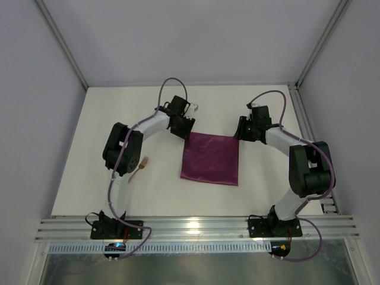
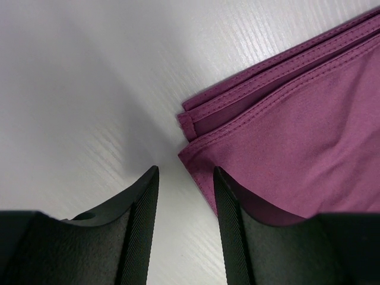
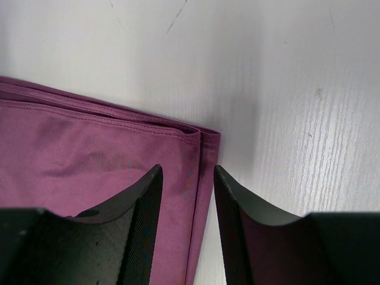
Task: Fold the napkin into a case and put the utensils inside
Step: Pick up the top corner of the square folded napkin from the center of the board.
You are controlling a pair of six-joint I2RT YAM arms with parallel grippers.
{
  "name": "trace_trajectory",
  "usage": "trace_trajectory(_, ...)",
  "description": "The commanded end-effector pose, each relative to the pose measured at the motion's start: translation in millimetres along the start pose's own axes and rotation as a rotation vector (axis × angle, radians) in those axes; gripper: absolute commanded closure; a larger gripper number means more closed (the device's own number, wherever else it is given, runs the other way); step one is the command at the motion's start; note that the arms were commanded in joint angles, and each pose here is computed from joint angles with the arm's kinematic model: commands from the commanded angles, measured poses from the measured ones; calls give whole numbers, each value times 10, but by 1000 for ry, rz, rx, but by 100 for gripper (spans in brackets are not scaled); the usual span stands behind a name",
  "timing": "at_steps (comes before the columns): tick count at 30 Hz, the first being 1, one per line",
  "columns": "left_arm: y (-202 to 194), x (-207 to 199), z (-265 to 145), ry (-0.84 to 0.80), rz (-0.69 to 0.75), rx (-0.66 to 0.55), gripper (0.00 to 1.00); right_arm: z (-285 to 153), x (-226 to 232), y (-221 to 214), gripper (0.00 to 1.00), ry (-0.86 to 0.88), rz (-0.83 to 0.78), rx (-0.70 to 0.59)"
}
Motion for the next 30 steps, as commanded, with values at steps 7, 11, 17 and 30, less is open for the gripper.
trace_trajectory(7, 124, -101, 54, -56, -13, -10, 69, -40, -34, -46, 56, -18, -6, -1)
trace_trajectory(11, 70, -101, 119, -66, -16, 20, 71, -40, -44, -52, 56, -20, -7, 0)
trace_trajectory(17, 101, -105, 64, -61, -11, 10, 83, -55, -46, -27, 56, -25, -11, -6)
trace_trajectory(30, 220, -186, -236, -78, -3, -41, 100, -15, -40, -151, 56, -7, 1, 18)
Point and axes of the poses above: each gripper's point midway between its finger pads, its own z axis out along the fingers, its own x axis along the line the jaws close on, y = z × x, the point moved 5 cm from there along -z, back along the fingers, and after that the axes turned 12 degrees about -z, right-handed, at the moved point
